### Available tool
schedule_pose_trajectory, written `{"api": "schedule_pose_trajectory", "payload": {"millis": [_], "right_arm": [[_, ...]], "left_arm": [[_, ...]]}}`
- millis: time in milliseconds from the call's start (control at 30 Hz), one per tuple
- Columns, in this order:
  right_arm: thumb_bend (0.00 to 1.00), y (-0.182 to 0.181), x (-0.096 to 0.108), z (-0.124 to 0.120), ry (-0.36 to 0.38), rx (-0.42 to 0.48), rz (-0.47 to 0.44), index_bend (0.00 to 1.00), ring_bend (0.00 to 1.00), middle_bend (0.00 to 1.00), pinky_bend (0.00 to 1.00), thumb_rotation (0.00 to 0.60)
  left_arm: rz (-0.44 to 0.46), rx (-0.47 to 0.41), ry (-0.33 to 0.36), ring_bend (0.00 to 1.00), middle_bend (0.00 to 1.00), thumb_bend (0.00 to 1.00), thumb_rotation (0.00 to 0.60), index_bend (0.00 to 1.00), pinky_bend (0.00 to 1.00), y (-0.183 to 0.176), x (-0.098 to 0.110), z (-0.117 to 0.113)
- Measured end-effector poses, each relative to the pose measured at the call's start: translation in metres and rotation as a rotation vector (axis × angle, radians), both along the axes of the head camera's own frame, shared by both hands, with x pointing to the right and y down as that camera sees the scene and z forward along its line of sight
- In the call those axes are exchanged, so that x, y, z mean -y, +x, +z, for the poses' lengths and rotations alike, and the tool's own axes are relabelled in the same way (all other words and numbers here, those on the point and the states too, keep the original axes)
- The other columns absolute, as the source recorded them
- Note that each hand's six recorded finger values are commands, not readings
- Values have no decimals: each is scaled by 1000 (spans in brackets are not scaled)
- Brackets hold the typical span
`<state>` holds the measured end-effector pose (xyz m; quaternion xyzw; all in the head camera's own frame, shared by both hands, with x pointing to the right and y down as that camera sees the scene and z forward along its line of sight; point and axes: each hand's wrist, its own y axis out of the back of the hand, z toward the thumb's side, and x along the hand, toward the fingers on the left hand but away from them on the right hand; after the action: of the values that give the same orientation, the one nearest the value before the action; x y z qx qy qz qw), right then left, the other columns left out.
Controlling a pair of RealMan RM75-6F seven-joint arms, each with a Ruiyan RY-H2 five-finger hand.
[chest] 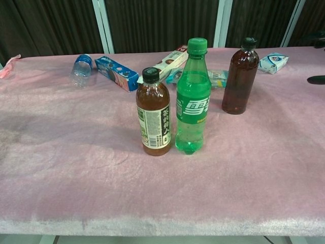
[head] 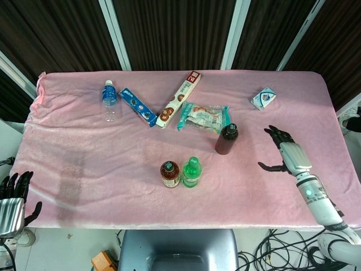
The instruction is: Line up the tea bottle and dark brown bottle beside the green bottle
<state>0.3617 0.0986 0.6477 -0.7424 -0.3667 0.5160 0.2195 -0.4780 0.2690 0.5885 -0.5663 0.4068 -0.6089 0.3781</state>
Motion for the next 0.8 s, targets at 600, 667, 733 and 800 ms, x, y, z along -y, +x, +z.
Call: {"api": "schedule_pose_trajectory", "payload": {"millis": [600, 667, 733, 800], "right_arm": [[327, -74, 27, 68, -149, 142, 62, 171, 19, 88, 161, 600], [327, -79, 28, 70, -140, 146, 61, 262, 66, 145, 207, 600], [327, -84, 29, 72, -123, 147, 59, 335, 115, 191, 249, 600], [327, -88, 31, 73, -100, 148, 61, 448, 203, 257, 318, 600]], "left_arm": [[8, -7, -20, 0, 82, 334, 600, 0, 0, 2, 0, 4], [8, -6, -22, 0, 83, 334, 600, 0, 0, 2, 0, 4], [7, -6, -23, 0, 83, 333, 600, 0, 0, 2, -1, 4], [7, -7, -22, 0, 84, 333, 600, 0, 0, 2, -1, 4]]}}
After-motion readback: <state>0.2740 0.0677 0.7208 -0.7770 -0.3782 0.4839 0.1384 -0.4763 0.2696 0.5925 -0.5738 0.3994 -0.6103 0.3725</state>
